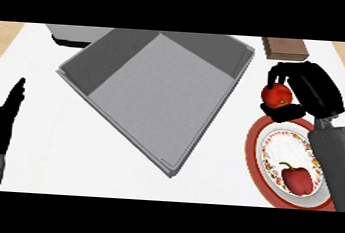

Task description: Pick the tomato from the plate and place it in the cardboard box

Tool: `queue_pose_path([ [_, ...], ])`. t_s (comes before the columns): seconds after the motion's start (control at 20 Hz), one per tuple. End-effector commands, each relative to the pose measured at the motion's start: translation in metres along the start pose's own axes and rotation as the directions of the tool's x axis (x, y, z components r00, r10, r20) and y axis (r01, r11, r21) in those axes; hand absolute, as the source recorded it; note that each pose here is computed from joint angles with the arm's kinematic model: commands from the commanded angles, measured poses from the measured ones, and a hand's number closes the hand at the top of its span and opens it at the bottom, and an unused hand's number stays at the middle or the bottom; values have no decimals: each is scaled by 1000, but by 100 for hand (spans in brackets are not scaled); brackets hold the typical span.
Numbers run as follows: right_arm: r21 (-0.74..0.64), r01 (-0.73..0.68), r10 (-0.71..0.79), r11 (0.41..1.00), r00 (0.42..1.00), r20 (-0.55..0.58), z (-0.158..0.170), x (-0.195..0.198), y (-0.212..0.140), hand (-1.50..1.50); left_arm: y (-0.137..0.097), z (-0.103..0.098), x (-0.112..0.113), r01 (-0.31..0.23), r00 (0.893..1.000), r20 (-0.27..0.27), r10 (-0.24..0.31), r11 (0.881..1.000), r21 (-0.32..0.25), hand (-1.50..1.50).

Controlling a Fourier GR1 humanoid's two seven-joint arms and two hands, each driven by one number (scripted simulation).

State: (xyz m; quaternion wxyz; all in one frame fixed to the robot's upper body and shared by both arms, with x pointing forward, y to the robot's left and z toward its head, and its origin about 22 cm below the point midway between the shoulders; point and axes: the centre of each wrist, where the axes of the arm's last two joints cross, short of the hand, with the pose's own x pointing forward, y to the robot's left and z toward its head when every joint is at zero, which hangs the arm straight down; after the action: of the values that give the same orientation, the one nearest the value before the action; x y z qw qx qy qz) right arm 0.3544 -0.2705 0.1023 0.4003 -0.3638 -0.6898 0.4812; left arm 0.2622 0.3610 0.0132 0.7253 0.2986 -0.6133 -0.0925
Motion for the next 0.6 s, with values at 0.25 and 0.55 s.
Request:
queue_pose_path([
  [0.25,-24,148,-143,989,978,153,-34,73,-38,150,10,-6,1,-9,1000,5,9,1000,-13,0],
  [0.55,-6,311,-308,950,944,118,-77,122,-37,150,-1,8,0,1,1000,27,0,1000,-30,0],
])
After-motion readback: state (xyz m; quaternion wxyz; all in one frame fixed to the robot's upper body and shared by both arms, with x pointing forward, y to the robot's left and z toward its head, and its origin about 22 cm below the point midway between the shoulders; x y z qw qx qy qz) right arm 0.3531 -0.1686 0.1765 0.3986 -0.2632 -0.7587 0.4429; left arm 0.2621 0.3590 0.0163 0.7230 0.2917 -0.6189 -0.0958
